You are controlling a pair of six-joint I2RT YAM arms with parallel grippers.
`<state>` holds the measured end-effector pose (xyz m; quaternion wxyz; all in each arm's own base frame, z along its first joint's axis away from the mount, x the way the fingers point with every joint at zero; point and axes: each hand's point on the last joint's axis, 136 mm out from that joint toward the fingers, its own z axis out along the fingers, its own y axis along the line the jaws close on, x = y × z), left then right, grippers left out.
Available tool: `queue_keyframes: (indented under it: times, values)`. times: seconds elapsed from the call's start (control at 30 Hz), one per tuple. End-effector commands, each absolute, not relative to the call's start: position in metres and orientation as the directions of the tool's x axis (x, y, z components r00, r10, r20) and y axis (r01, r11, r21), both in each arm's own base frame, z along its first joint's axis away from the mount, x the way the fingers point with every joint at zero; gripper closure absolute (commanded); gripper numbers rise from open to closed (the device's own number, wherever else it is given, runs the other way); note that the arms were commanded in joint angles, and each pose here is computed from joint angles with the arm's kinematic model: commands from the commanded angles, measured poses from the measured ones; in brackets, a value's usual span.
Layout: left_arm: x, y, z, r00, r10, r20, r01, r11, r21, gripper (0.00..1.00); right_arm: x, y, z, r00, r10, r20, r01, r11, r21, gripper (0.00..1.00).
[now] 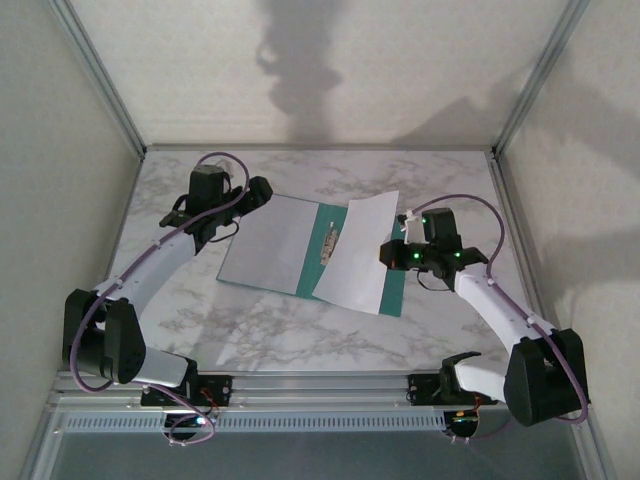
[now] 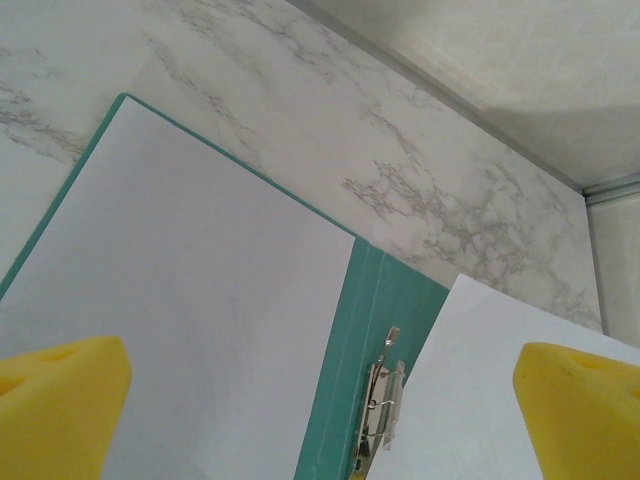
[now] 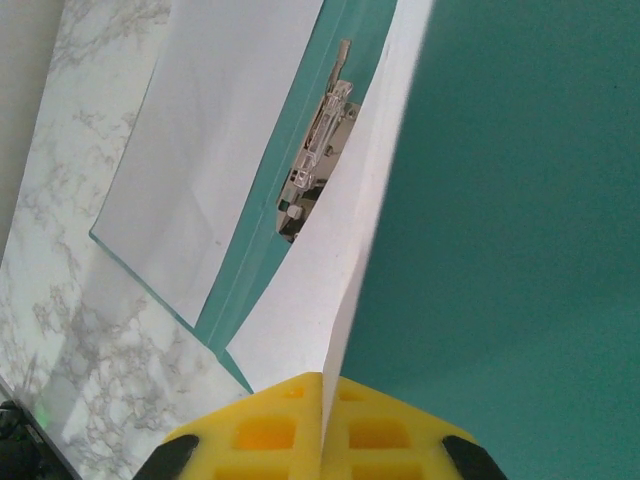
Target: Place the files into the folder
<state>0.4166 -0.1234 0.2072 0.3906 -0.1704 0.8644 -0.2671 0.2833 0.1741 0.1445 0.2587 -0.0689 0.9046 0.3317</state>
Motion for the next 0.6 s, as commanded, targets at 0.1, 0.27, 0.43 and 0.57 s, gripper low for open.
queue_keyframes:
  times: [0.1, 0.27, 0.43, 0.57]
  values:
    - [0.418, -0.128, 0.207, -0.649, -0.479, -0.591, -0.073, 0.812, -0.578, 0.02, 0.292, 0.177, 0.156, -0.835, 0.021, -0.550, -0.346, 0.757, 0.554, 0.96]
    - [0.418, -0.127, 0.205, -0.654, -0.476, -0.588, -0.076, 0.815, -0.574, 0.02, 0.299, 0.177, 0.154, -0.847, 0.009, -0.531, -0.344, 0.753, 0.560, 0.96]
    - [0.417, -0.127, 0.201, -0.660, -0.472, -0.584, -0.081, 0.818, -0.569, 0.02, 0.304, 0.179, 0.154, -0.863, -0.020, -0.505, -0.348, 0.748, 0.565, 0.95]
    - [0.417, -0.127, 0.198, -0.664, -0.467, -0.583, -0.083, 0.822, -0.563, 0.02, 0.307, 0.182, 0.154, -0.874, -0.034, -0.485, -0.351, 0.734, 0.581, 0.95]
